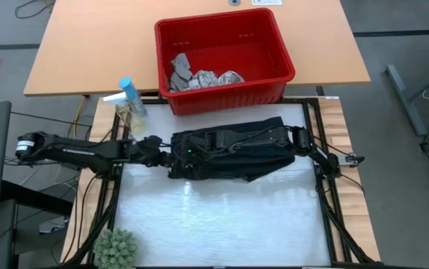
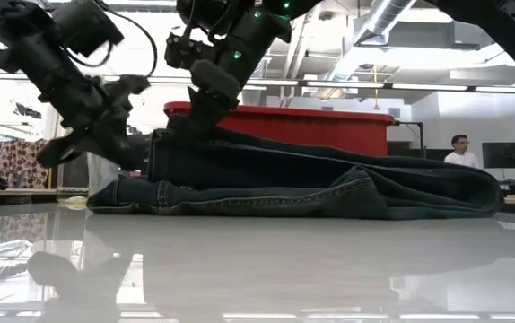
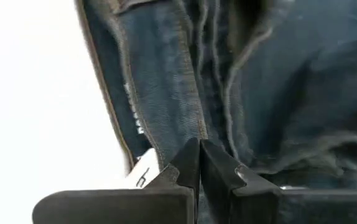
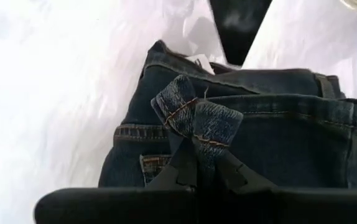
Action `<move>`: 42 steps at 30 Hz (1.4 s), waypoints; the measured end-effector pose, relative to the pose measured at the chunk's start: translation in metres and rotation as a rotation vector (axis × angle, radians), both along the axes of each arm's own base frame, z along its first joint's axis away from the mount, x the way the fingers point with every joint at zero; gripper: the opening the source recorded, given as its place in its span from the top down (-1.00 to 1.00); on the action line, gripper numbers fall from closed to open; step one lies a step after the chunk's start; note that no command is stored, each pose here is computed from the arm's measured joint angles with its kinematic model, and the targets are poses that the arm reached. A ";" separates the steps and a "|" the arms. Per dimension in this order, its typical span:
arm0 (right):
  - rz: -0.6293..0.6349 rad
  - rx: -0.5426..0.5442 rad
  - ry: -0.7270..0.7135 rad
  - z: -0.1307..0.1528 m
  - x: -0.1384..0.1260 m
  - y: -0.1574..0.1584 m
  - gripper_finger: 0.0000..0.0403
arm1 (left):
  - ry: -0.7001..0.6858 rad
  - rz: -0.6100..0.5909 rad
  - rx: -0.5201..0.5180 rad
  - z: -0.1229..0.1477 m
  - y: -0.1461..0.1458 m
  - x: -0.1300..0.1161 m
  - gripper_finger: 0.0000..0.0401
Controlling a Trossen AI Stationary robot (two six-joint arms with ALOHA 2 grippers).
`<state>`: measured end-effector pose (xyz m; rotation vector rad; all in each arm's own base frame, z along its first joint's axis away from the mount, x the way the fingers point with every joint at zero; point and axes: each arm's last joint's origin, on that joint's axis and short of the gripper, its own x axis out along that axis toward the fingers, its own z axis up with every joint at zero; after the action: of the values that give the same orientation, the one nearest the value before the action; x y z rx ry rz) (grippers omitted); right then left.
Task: Fold Laundry from Bin
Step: Fold the blue jeans
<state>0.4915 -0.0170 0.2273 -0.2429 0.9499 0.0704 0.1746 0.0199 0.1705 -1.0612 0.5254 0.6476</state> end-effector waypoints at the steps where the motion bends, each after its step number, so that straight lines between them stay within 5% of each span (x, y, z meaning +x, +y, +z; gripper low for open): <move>1: 0.004 -0.004 0.015 -0.001 -0.001 -0.001 0.85 | -0.043 -0.032 0.026 0.006 -0.002 -0.001 1.00; 4: 0.008 -0.010 0.049 -0.003 -0.004 -0.004 0.85 | -0.172 -0.074 0.093 0.025 -0.009 -0.004 1.00; 9: 0.007 -0.014 0.043 -0.003 -0.004 -0.008 0.85 | -0.067 -0.127 0.149 0.011 -0.026 -0.010 1.00; 14: 0.000 -0.014 0.046 -0.003 -0.004 -0.013 0.85 | -0.103 -0.196 0.196 0.002 -0.044 0.004 1.00; 27: -0.019 -0.009 0.054 0.003 -0.008 -0.020 0.85 | 0.082 -0.195 0.342 -0.041 -0.051 0.023 1.00; 35: -0.037 -0.033 -0.027 0.033 -0.016 -0.023 0.85 | 0.055 -0.202 0.308 -0.062 -0.055 0.036 1.00; 42: -0.237 -0.182 -0.207 0.078 -0.026 -0.039 0.85 | 0.020 -0.185 0.279 -0.067 -0.056 0.042 1.00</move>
<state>0.4656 -0.0564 0.3053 -0.2979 0.7732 -0.2559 0.2163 -0.0365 0.1036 -0.7353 0.5267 0.5494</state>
